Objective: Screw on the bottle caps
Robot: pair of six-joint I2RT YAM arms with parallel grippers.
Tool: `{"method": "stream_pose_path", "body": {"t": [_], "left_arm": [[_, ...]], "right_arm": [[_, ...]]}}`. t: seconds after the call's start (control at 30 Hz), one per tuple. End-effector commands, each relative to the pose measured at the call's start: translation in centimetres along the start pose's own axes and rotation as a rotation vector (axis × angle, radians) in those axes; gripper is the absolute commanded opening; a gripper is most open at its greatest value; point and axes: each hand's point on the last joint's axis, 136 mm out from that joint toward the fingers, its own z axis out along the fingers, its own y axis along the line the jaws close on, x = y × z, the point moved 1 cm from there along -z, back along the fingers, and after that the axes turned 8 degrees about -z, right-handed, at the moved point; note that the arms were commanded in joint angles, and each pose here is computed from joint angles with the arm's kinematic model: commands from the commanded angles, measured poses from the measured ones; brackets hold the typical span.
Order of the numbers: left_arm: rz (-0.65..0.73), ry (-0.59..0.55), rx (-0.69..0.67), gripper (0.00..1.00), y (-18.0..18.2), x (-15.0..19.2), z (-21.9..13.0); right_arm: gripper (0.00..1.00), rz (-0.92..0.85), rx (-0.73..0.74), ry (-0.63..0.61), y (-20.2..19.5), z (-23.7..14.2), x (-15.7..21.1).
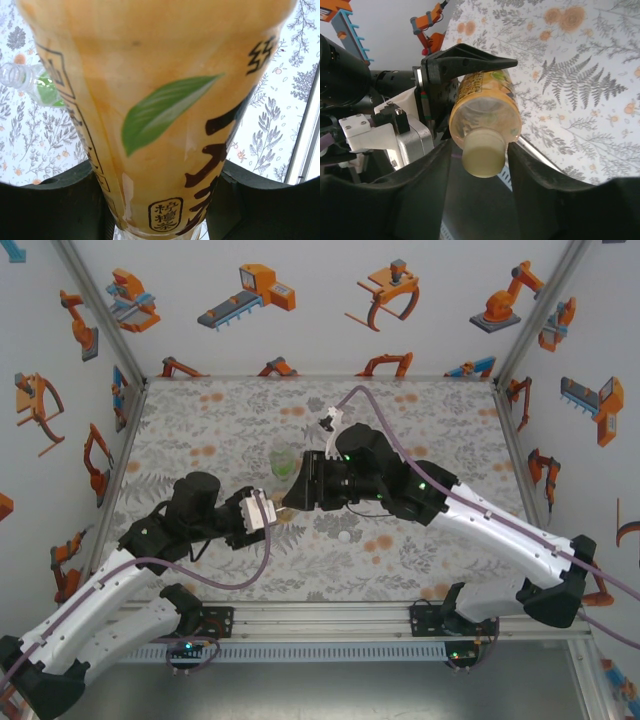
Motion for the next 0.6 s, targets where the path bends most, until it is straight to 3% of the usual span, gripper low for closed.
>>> {"method": "stream_pose_path", "body": {"t": [0.0, 0.57], "left_arm": [[0.019, -0.083, -0.018, 0.00, 0.50, -2.13, -0.53], [0.020, -0.084, -0.019, 0.00, 0.51, -2.16, -0.58]], "right_arm": [[0.51, 0.012, -0.040, 0.029, 0.95, 0.91, 0.27], [0.29, 0.006, -0.011, 0.012, 0.20, 0.84, 0.41]]}}
